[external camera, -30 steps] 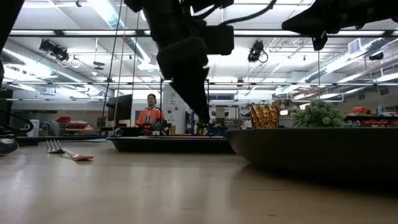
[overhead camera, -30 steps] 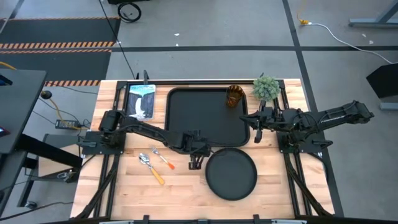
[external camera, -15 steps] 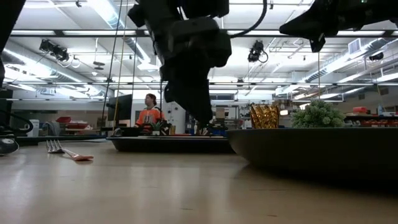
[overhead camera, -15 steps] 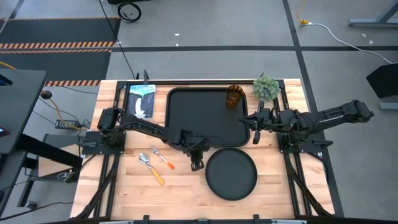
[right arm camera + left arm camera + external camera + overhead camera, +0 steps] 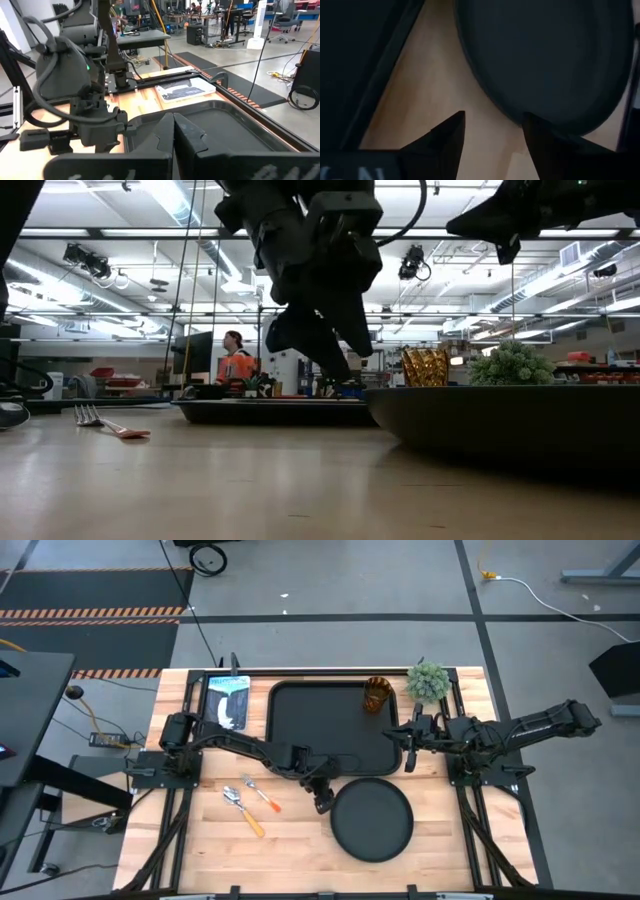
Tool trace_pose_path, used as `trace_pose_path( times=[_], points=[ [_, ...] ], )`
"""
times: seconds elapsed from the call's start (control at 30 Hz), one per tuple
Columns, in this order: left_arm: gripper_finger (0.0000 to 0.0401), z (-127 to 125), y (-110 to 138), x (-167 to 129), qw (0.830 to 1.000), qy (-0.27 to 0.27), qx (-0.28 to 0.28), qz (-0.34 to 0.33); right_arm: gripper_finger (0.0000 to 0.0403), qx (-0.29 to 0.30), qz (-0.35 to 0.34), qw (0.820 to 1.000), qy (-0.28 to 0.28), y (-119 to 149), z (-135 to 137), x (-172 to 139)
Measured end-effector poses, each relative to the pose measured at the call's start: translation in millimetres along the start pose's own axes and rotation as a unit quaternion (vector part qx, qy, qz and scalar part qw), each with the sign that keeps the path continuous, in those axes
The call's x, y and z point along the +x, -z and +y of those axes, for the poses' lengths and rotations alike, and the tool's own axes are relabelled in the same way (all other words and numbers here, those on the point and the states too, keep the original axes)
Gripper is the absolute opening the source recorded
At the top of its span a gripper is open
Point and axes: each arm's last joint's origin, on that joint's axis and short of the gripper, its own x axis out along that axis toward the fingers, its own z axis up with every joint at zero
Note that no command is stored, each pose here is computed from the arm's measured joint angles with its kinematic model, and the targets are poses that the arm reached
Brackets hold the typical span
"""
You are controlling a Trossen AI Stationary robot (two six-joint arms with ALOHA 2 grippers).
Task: Pick and place plate/cup/fork/spoon on tray
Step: Put the black plate on the black tray to the bottom left of the brown cup
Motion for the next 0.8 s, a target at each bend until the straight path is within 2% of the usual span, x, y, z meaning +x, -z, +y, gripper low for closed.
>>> trace_pose_path(
  times=[0.17,0.43,0.8],
  points=[
    [0.0200,-2,0,0,1.000,-0.008,-0.013,-0.010,0.0009,-0.001,0.002,1.000,0.000,1,1,2],
    [0.0183,-15,6,2,0.998,-0.032,0.002,-0.047,0.0009,0.000,0.000,1.000,0.000,1,1,3],
    [0.0176,-17,13,23,0.997,-0.051,0.008,-0.055,0.0009,0.002,0.003,1.000,-0.003,3,4,6]
  ],
)
